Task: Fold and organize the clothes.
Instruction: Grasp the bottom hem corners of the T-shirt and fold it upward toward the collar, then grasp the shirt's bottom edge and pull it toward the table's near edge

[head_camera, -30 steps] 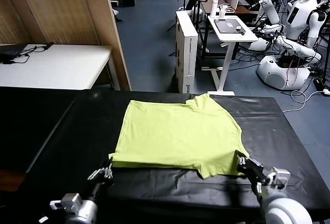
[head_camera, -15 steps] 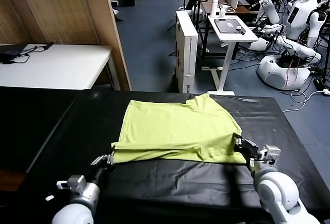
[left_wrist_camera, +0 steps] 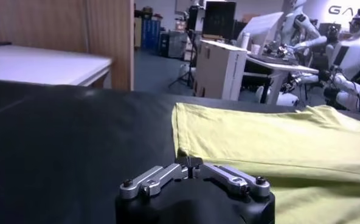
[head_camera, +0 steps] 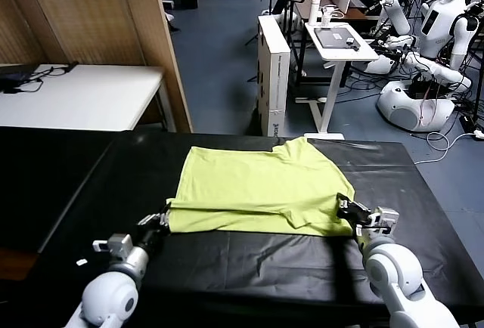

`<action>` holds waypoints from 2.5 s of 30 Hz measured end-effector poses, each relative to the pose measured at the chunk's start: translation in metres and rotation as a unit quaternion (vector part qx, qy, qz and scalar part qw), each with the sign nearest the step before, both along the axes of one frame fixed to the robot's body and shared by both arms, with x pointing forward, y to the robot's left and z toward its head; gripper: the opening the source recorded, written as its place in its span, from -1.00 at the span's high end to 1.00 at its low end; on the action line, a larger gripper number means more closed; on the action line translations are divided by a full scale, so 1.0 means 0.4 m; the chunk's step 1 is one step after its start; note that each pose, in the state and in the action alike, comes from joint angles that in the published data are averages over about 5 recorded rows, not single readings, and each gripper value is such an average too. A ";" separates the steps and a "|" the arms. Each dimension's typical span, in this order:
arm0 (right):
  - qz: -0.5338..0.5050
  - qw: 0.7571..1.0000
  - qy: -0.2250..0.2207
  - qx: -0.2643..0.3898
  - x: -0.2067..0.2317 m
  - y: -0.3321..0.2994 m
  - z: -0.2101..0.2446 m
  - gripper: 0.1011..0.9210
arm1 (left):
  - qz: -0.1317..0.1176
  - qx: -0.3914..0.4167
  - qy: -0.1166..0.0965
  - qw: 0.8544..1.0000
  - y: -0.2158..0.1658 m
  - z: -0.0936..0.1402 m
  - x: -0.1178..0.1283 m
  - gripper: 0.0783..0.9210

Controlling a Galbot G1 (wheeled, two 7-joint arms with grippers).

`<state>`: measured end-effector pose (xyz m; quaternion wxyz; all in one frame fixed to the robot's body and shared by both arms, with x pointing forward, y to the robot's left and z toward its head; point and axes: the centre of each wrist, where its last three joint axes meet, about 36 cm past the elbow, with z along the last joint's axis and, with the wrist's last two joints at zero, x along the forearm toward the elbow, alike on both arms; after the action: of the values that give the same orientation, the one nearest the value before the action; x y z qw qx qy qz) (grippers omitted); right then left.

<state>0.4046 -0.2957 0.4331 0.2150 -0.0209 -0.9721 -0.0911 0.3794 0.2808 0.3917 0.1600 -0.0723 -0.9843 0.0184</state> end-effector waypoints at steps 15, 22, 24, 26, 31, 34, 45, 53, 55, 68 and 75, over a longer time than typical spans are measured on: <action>0.030 0.999 0.000 -0.012 -0.046 -0.019 0.029 -0.65 | 0.001 0.006 -0.003 1.000 -0.003 0.014 -0.007 -0.74; 0.046 0.998 0.012 -0.038 -0.125 -0.043 0.060 -0.96 | 0.012 -0.008 0.015 1.000 -0.017 0.018 -0.047 -0.96; 0.051 0.997 0.019 -0.046 -0.149 -0.053 0.068 -0.96 | 0.011 -0.014 0.020 1.000 -0.027 0.023 -0.071 -0.97; 0.056 0.997 0.026 -0.052 -0.170 -0.061 0.075 -0.97 | 0.007 -0.017 0.022 1.000 -0.041 0.027 -0.099 -0.97; 0.071 0.995 0.043 -0.062 -0.210 -0.078 0.070 -0.97 | 0.007 -0.024 0.038 0.999 -0.067 0.012 -0.154 -0.97; 0.072 0.994 0.051 -0.068 -0.220 -0.084 0.057 -0.97 | 0.010 -0.024 0.045 0.999 -0.068 0.004 -0.170 -0.97; 0.071 0.993 0.060 -0.077 -0.219 -0.093 0.029 -0.96 | 0.017 -0.028 0.043 0.999 -0.063 -0.013 -0.163 -0.96; 0.075 0.992 0.067 -0.077 -0.215 -0.090 0.012 -0.60 | 0.020 -0.028 0.043 0.998 -0.061 -0.024 -0.157 -0.64; 0.075 0.992 0.067 -0.077 -0.214 -0.090 0.010 -0.52 | 0.022 -0.027 0.043 0.998 -0.058 -0.029 -0.157 -0.55; 0.075 0.992 0.071 -0.077 -0.215 -0.088 0.009 0.90 | 0.019 -0.028 0.039 0.999 -0.052 -0.043 -0.161 0.82; 0.062 0.991 0.099 -0.071 -0.232 -0.081 0.028 0.90 | 0.013 -0.020 0.033 0.999 -0.054 -0.052 -0.178 0.84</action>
<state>0.3118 -0.3282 0.4444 0.3129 0.0148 -0.9497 -0.0055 0.3084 0.2593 0.3711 0.1904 -0.0620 -0.9788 0.0422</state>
